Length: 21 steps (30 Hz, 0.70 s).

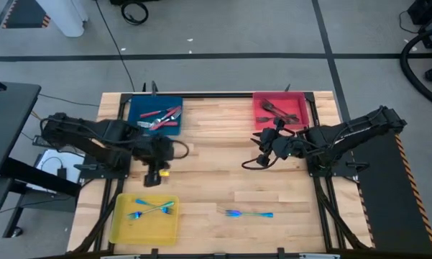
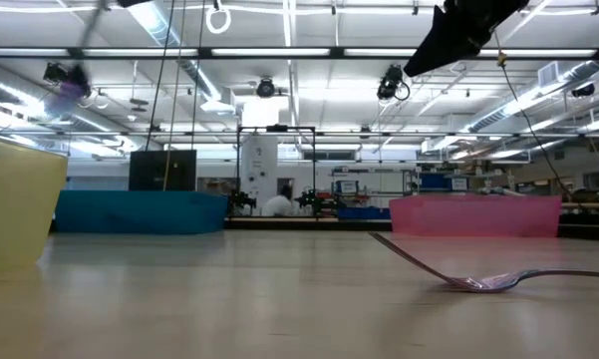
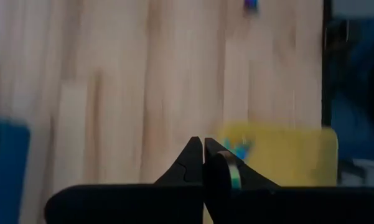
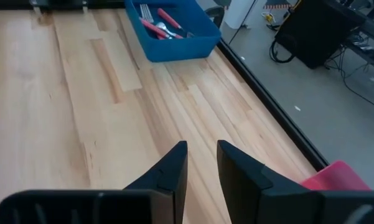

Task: Sort silverware by color (type)
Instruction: Put the blue fork into the yellow bin

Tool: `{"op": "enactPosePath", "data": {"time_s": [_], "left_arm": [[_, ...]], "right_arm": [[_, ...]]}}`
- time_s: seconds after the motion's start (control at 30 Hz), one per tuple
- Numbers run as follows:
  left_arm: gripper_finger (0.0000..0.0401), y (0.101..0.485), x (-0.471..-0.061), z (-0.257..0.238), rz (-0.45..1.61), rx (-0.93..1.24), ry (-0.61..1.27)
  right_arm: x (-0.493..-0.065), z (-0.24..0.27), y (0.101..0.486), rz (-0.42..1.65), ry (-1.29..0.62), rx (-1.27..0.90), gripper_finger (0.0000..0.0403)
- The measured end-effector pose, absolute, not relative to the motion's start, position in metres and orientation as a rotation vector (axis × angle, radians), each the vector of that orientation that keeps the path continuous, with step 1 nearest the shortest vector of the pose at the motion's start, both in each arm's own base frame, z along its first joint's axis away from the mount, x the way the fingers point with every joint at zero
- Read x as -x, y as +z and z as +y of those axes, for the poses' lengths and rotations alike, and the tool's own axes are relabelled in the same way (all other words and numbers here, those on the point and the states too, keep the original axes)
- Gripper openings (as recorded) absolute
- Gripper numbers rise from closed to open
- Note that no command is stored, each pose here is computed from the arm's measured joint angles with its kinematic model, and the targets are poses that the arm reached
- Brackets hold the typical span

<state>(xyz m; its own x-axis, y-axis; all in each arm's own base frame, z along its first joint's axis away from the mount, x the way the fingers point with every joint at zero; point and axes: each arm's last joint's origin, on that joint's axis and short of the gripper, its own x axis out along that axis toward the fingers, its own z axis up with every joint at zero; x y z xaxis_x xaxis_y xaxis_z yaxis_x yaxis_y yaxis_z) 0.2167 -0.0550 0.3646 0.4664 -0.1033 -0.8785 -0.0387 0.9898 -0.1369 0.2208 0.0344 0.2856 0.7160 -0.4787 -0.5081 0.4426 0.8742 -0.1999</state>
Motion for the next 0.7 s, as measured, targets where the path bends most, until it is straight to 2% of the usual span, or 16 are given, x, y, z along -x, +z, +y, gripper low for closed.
{"op": "enactPosePath", "data": {"time_s": [0.4, 0.7], "left_arm": [[0.0004, 0.356, -0.184, -0.105, 1.302, 0.294, -0.097], [0.0004, 0.317, -0.174, -0.114, 1.479, 0.309, -0.033]], "right_arm": [[-0.222, 0.025, 0.285, 0.592, -0.549, 0.056, 0.0094], [-0.218, 0.024, 0.281, 0.646, -0.55, 0.081, 0.0094]]}}
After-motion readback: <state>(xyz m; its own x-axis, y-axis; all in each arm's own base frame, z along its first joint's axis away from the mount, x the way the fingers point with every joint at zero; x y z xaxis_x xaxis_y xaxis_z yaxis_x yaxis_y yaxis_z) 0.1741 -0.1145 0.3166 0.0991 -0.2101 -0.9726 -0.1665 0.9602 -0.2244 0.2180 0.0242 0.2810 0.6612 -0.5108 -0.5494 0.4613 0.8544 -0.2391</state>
